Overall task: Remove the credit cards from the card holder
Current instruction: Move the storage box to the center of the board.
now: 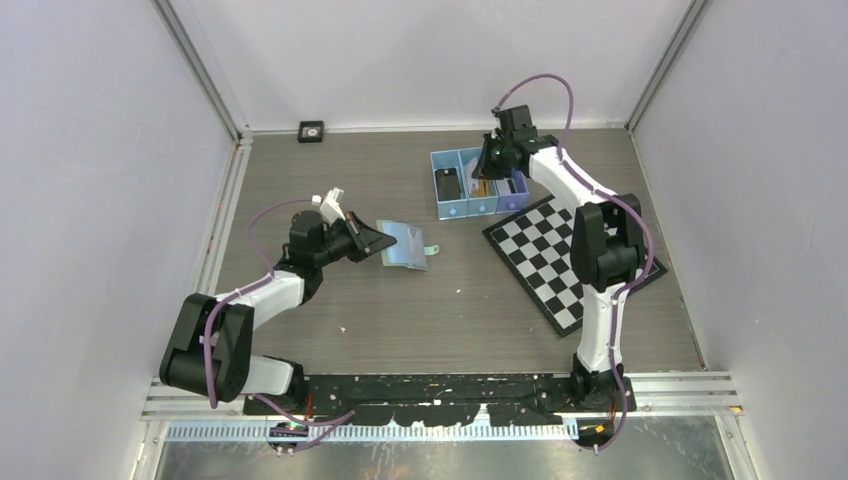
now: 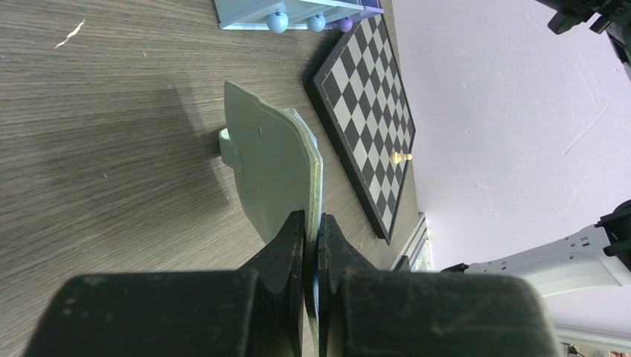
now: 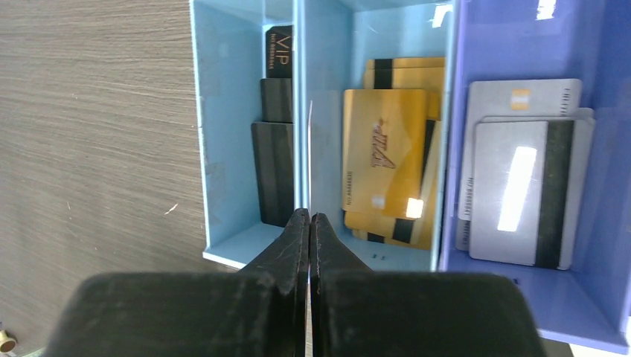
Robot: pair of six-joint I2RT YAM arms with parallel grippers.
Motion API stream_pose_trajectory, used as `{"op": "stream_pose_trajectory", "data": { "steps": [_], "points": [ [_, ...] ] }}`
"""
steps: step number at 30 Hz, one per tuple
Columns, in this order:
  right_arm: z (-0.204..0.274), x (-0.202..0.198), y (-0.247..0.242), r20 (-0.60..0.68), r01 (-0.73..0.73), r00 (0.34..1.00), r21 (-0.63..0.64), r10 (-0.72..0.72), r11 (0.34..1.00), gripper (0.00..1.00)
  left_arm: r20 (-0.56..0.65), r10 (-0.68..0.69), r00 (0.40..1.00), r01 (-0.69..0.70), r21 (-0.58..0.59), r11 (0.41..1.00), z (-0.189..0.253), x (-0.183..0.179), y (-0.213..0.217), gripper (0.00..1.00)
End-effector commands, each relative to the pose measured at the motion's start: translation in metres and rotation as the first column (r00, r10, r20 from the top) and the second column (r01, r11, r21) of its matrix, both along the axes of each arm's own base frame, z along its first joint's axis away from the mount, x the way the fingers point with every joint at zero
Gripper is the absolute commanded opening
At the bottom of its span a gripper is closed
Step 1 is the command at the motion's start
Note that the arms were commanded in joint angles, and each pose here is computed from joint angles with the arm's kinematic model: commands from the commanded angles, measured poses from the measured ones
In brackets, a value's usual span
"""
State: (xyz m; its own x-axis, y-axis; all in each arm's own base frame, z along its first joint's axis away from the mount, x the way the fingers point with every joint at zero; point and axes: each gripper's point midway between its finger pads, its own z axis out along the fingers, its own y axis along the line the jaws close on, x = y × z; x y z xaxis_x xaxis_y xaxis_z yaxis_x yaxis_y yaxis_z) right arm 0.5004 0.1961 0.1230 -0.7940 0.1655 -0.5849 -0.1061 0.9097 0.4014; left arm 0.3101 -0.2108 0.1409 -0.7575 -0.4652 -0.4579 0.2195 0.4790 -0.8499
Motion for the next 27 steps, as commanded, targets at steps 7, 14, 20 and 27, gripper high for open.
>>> {"op": "stream_pose_trajectory", "data": {
  "steps": [7, 14, 20, 27],
  "points": [
    [0.020, -0.003, 0.039, 0.022, -0.051, 0.998, 0.032, 0.051, 0.998, 0.01, 0.093, 0.000, 0.996, 0.001, -0.010, 1.000, 0.028, 0.007, -0.002, 0.00],
    [0.031, -0.013, 0.070, 0.031, -0.110, 0.994, 0.088, 0.108, 0.990, 0.01, 0.091, 0.000, 0.996, 0.001, -0.008, 1.000, 0.027, 0.008, -0.002, 0.00],
    [0.040, -0.015, 0.073, 0.049, -0.106, 0.994, 0.112, 0.101, 0.988, 0.01, 0.090, 0.000, 0.996, 0.001, -0.007, 1.000, 0.026, 0.007, -0.002, 0.00],
    [0.046, -0.007, 0.046, 0.090, 0.010, 0.996, 0.031, -0.013, 0.999, 0.00, 0.091, 0.002, 0.996, -0.001, -0.004, 1.000, 0.026, 0.007, -0.002, 0.00]
  ]
}}
